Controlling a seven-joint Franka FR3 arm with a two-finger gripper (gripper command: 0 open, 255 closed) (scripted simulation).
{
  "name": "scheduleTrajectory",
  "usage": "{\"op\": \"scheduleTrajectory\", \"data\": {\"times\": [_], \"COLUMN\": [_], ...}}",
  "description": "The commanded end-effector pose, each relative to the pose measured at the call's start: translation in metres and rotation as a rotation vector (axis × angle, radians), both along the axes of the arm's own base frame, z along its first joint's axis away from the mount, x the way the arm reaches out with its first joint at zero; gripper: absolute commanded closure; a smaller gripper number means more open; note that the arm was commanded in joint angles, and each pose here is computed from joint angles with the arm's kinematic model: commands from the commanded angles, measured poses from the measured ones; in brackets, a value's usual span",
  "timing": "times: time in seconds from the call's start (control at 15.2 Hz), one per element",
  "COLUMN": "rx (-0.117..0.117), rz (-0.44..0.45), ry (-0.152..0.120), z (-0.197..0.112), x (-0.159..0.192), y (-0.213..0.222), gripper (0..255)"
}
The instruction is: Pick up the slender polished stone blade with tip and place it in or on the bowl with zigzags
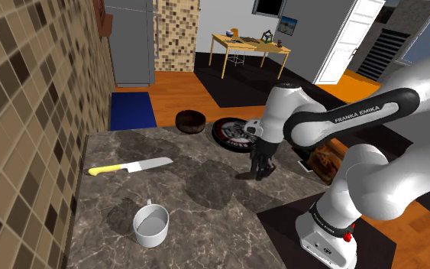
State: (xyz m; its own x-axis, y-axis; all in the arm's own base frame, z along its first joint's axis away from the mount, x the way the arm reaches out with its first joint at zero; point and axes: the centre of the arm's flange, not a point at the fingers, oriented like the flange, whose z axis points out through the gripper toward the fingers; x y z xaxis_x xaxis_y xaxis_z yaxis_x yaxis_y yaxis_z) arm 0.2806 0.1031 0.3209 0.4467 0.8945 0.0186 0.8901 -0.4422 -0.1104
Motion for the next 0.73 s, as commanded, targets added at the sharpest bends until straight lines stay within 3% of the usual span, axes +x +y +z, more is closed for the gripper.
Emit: {"op": "scheduleTrajectory", "data": {"times": [0.0, 0.26, 0.66], "rx": [0.0, 0.0, 0.0], "rz": [0.0, 0.0, 0.0], "ry": [0.001, 0.001, 0.001], "z": [0.011, 0.03, 0.032], "x": [0.0, 0.0, 0.079], "y": [0.0, 0.0, -0.011], "gripper": [255, 255, 255]}}
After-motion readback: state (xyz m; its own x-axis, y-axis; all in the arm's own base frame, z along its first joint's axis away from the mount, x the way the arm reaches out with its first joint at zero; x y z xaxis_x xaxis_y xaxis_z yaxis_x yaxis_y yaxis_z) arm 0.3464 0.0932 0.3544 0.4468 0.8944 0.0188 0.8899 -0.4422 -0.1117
